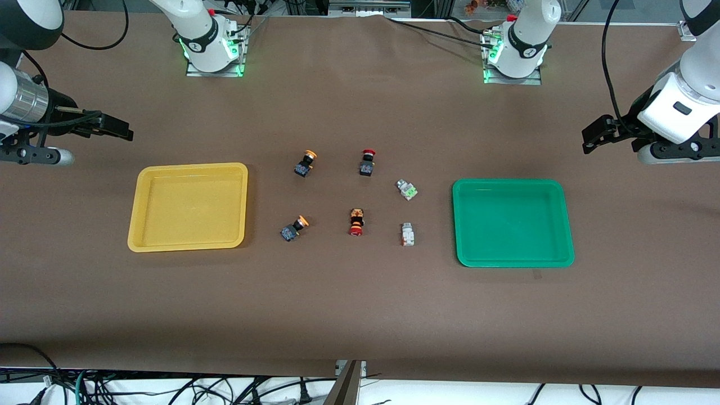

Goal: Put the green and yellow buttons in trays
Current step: 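Reach the left gripper and the right gripper toward the buttons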

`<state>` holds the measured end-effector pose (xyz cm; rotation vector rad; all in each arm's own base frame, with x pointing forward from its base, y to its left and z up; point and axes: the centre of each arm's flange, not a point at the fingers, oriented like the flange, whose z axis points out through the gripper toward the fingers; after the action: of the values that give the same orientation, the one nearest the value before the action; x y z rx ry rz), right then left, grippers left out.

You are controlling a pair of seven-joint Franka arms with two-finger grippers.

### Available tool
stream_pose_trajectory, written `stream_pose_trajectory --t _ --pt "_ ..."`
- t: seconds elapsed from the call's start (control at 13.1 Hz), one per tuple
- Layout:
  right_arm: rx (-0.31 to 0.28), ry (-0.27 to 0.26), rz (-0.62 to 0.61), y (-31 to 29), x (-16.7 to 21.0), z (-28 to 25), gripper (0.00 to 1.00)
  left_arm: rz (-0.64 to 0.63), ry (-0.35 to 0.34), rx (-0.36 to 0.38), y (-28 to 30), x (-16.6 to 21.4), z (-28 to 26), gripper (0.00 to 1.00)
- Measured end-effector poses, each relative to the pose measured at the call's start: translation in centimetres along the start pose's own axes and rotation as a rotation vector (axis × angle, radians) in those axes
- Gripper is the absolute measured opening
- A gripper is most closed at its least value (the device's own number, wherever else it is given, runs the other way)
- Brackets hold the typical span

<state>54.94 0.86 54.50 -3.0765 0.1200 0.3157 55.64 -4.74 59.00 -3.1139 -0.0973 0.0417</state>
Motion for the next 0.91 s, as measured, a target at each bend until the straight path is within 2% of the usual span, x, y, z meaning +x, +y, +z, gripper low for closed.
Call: stream_pose_trajectory --t 0.3,0.53,0.69,0.91 --pt "-0.016 0.016 -0.018 -0.5 0.2 0.1 1.00 0.000 0.000 0.000 0.0 0.0 0.0 1.00" --pt "-0.021 0.008 -0.020 -0.6 0.2 0.7 1.00 0.012 -0.007 -0.001 0.5 0.0 0.2 1.00" --pt "-0.022 0.000 -0.021 -0.6 0.3 1.1 1.00 0.075 -0.054 0.002 3.8 0.3 2.4 1.00" --pt "-0.026 -0.007 -0.040 -2.1 1.4 2.5 1.00 0.161 -0.161 -0.023 11.8 1.6 10.1 1.00"
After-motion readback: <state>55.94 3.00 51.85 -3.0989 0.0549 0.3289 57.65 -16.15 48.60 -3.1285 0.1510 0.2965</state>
